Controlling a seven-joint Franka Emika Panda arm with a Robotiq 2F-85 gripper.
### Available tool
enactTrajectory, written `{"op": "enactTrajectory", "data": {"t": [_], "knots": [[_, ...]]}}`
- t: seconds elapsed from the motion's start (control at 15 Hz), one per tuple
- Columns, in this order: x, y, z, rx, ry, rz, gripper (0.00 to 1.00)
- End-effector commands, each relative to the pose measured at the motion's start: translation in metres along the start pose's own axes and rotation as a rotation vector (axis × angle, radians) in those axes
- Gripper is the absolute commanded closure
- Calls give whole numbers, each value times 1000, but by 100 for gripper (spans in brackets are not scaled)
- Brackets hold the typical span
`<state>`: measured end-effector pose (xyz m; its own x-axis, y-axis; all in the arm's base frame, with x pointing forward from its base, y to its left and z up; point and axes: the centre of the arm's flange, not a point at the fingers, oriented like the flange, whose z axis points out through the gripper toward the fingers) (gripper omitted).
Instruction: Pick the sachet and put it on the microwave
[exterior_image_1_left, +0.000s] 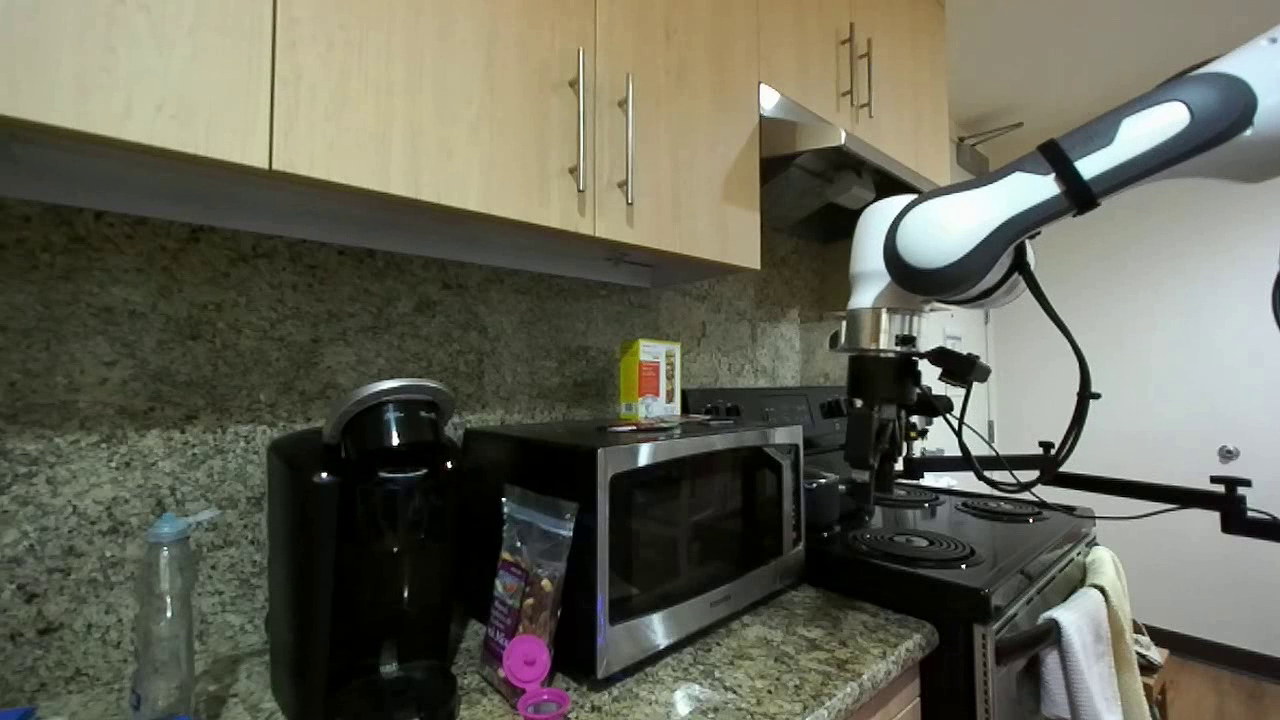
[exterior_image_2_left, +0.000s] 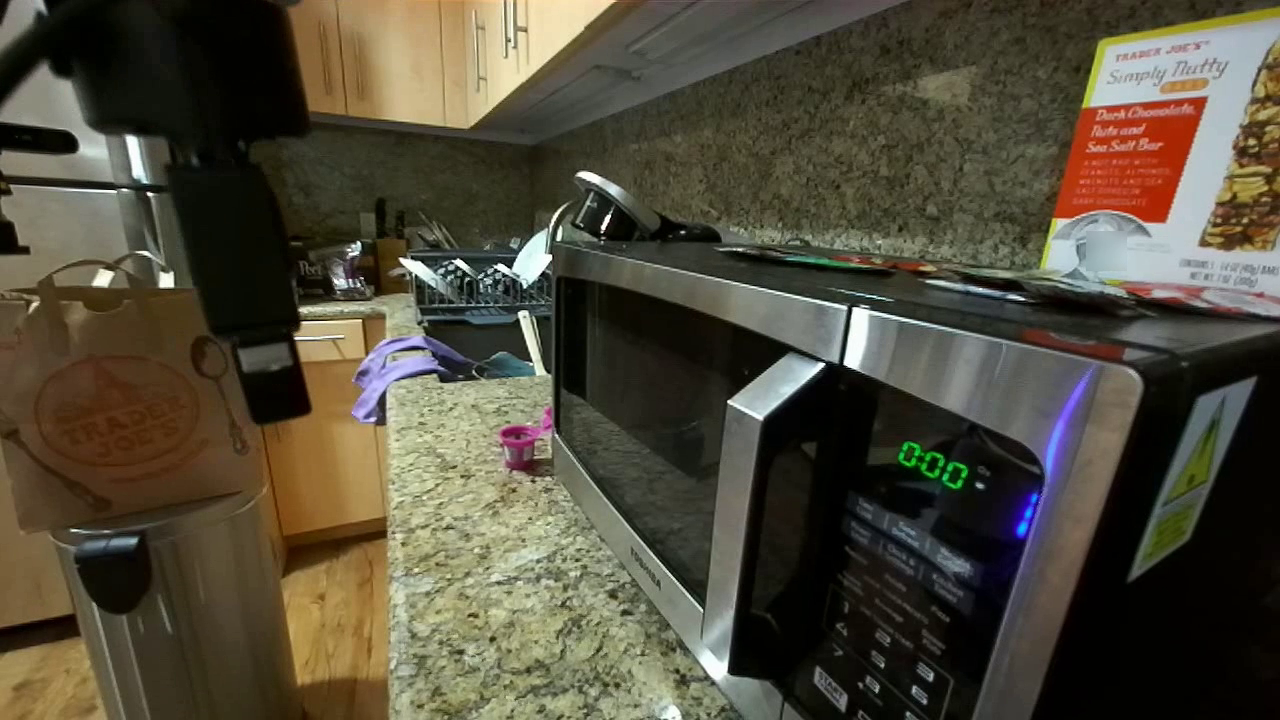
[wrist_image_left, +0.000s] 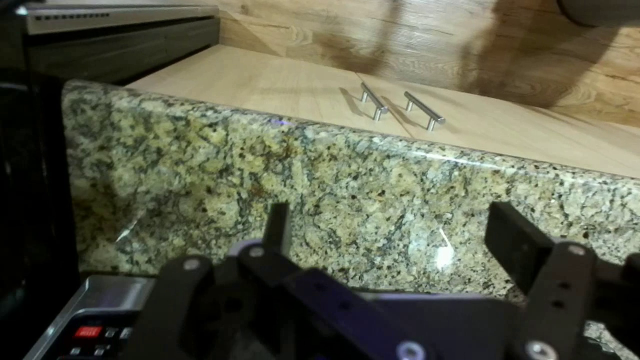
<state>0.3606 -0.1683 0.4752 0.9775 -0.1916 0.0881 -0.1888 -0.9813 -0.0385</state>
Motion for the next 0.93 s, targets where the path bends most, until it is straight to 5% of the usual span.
{"op": "enactTrajectory", "data": {"t": [0.0,0.6,0.73,0.8,0.87], "knots": [[23,-17,-27,-122,23,-155,0],[80,-136,-52,-229,38,-576,0],[84,-135,-61,-197,59,-575,0],[80,-106,-69,-213,109,-595,0],[75,-138,-54,-201,75,-547,0]]}}
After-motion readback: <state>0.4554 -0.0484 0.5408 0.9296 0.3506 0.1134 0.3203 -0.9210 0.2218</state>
